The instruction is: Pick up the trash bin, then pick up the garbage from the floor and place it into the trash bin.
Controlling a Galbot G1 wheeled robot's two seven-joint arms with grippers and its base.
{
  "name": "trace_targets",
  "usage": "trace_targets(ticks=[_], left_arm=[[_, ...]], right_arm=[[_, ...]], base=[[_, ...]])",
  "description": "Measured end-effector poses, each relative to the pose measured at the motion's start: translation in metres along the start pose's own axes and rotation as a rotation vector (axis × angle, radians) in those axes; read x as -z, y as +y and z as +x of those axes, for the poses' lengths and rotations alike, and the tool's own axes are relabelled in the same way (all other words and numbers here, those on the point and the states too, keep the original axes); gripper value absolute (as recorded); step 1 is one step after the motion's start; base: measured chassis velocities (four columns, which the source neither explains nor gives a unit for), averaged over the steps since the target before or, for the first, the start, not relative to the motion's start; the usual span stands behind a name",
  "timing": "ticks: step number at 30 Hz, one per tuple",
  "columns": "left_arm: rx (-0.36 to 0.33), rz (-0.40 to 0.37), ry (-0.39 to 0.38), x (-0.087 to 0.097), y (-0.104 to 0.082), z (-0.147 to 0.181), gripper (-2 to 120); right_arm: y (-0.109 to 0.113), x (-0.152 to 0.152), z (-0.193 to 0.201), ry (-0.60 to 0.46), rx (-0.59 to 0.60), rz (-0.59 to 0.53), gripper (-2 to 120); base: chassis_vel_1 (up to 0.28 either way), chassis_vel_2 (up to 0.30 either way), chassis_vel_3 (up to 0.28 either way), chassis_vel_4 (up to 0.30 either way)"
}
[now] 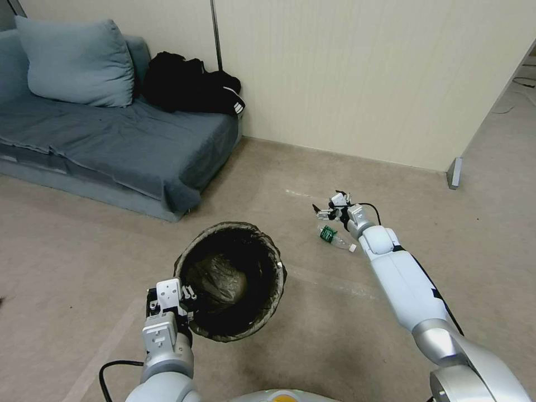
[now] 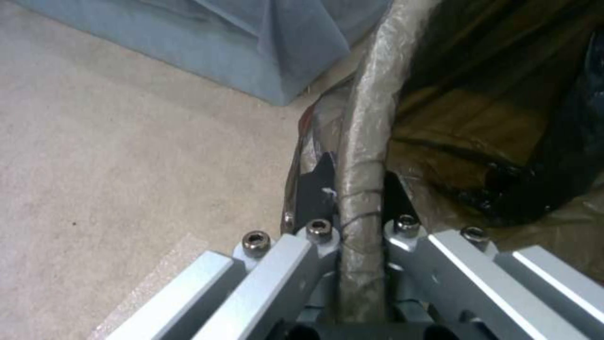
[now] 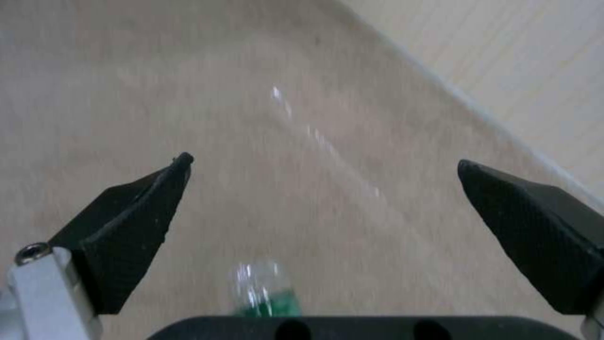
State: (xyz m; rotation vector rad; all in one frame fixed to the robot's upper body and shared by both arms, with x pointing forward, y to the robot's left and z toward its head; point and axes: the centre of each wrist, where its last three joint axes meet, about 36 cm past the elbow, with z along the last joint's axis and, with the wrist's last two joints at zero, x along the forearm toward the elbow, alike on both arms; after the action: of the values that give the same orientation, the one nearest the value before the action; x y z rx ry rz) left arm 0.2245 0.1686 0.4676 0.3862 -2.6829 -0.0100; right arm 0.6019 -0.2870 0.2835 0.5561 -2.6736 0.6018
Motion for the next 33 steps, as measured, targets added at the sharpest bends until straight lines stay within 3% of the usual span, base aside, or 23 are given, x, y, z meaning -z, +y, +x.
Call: trace_targets(ticks=[18, 33], left_arm=[[0.006, -0.007, 0.003, -0.003, -0.001, 0.004, 0], [0.003, -0.012, 0.005, -0.005, -0.002, 0.005, 0]], right_arm=[[-0.007, -0.055, 0.006, 0.171, 0.049, 0.018, 100], [-0.006, -0.068, 0.005, 0.209, 0.073, -0.014, 100]], base=[[0.000, 0.000, 0.000, 0.000], [0.000, 0.000, 0.000, 0.000]])
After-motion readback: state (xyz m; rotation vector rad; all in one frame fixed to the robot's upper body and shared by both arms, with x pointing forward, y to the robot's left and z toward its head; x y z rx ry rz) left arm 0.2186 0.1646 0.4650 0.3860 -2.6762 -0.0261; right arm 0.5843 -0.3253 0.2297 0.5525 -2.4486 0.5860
